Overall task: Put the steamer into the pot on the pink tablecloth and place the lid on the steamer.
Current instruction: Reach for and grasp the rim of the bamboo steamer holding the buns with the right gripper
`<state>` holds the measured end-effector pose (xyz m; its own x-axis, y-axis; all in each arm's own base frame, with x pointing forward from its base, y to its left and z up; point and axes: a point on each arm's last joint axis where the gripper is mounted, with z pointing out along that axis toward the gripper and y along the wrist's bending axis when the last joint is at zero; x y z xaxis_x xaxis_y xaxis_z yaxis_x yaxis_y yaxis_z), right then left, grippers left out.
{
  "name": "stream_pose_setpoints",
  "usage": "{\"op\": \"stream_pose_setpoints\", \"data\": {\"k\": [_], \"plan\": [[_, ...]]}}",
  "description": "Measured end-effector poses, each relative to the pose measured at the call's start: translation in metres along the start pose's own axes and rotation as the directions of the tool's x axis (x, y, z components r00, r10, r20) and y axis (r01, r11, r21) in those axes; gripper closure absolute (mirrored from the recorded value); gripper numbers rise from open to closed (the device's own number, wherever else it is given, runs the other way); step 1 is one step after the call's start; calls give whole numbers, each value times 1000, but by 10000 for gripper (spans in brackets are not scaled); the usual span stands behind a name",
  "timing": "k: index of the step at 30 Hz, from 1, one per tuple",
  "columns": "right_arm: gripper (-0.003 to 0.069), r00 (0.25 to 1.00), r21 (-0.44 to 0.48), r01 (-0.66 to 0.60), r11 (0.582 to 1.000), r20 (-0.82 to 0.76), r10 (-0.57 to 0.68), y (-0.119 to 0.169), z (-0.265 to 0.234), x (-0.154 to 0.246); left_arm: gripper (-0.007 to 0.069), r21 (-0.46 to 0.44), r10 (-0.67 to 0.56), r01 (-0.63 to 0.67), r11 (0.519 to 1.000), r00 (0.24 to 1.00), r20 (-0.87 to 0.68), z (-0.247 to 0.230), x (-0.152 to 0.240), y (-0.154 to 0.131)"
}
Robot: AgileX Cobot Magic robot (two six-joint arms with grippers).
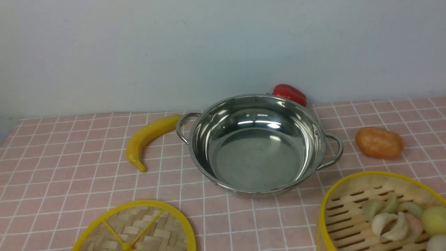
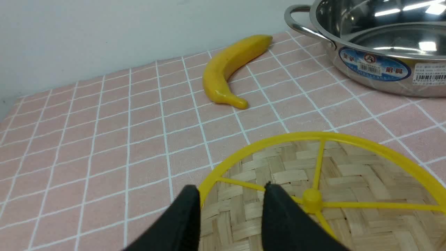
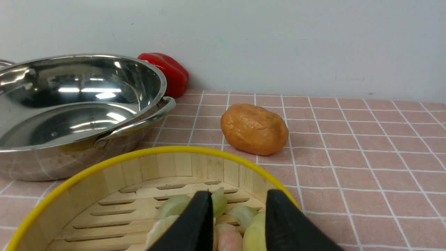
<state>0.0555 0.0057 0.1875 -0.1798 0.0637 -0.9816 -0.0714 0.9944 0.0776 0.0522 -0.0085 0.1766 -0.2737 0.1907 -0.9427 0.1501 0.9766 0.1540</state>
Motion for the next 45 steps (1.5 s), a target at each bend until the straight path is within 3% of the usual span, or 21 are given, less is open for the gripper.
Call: {"op": "stream_pose_setpoints", "data": {"k": [31, 35, 39, 45], "plan": [[419, 999, -1, -9, 1000, 39, 9, 0, 0, -4, 382, 0, 0, 0, 1000, 1000, 0, 0, 0, 0], [419, 990, -31, -76, 997, 119, 79, 4, -8, -29, 382, 0, 0, 0, 1000, 1000, 0, 0, 0, 0], [419, 967, -105, -134, 985, 204, 153, 12, -35, -82, 382, 0, 0, 0, 1000, 1000, 0, 0, 0, 0], [419, 974, -202, -170, 964, 114, 196, 26, -70, -119, 382, 0, 0, 0, 1000, 1000, 0, 0, 0, 0]]}}
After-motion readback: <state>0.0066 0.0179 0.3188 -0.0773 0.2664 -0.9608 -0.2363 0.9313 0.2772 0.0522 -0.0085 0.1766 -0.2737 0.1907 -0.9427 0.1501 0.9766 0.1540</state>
